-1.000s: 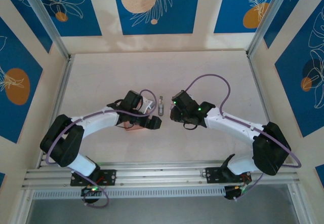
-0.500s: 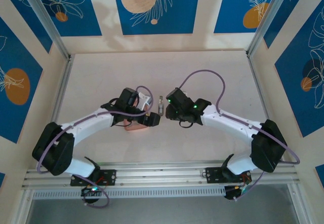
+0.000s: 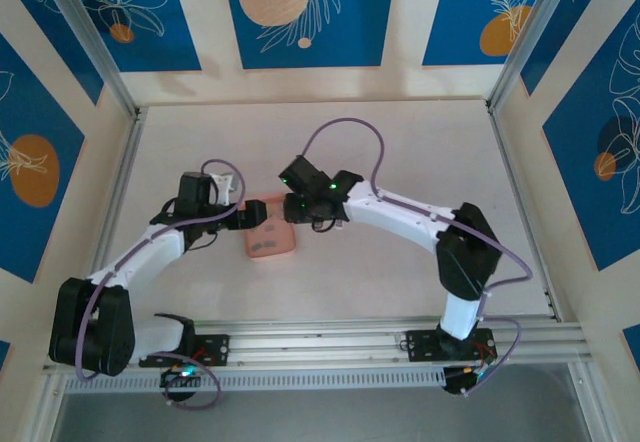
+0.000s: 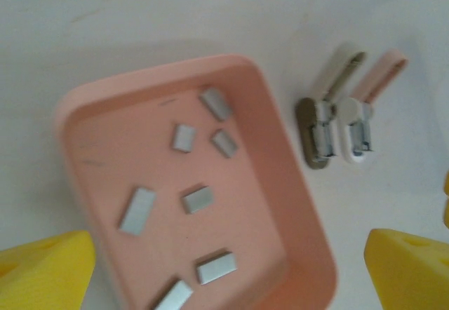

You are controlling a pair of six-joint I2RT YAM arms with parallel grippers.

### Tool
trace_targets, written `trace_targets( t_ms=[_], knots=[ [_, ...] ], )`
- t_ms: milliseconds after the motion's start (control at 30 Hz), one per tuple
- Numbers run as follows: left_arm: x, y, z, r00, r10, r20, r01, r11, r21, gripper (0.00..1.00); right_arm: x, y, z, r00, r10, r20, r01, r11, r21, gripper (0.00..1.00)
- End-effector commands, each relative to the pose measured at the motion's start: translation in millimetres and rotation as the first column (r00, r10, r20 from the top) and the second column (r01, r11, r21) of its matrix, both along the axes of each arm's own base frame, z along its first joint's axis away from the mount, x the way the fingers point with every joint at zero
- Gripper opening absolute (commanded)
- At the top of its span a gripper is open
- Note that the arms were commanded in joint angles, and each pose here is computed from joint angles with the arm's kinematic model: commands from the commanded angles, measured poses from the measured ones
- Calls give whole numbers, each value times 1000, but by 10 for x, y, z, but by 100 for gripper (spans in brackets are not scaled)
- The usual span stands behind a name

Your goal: Load the staples into the stapler

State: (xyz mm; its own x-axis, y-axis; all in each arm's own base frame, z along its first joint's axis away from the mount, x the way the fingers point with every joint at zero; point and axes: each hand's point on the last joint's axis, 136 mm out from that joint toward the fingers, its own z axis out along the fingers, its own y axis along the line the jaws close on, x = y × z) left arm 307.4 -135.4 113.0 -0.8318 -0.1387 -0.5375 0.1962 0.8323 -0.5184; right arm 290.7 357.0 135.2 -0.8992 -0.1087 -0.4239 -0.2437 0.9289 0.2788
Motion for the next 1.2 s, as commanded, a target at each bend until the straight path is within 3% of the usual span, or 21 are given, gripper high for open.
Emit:
trace_targets(
  t_ms=[0, 133, 333, 400, 500, 733, 1000, 1167],
  knots=[
    [33, 190, -18, 995, 97, -7, -97, 995, -2, 100, -100, 203, -108, 981, 186, -50, -188, 982, -37, 40],
    [48, 342, -88, 978, 205, -41, -206, 978, -40, 100, -59, 401, -236, 936, 338, -96, -344, 938, -50, 40],
    [46, 597, -273, 921, 372, -113, -385, 915, -122, 100, 76, 625, -303, 898, 415, -150, -421, 907, -13, 40],
    [46, 675, -318, 900, 416, -133, -432, 890, -142, 100, 162, 615, -333, 918, 345, -193, -355, 935, -18, 40],
    [45, 708, -341, 890, 434, -142, -452, 880, -145, 99, 240, 602, -313, 939, 132, -318, -135, 991, 12, 39],
    [5, 842, -478, 833, 516, -199, -543, 831, -121, 99, 149, 846, -287, 874, -76, -480, 142, 984, 104, 34],
    [-153, 1033, -610, 730, 633, -257, -663, 748, -38, 95, 97, 987, -395, 782, -142, -607, 268, 956, 121, 33],
    [-192, 1036, -610, 722, 641, -261, -672, 739, -45, 92, 78, 1099, -493, 734, -149, -663, 295, 949, 114, 33]
  ],
)
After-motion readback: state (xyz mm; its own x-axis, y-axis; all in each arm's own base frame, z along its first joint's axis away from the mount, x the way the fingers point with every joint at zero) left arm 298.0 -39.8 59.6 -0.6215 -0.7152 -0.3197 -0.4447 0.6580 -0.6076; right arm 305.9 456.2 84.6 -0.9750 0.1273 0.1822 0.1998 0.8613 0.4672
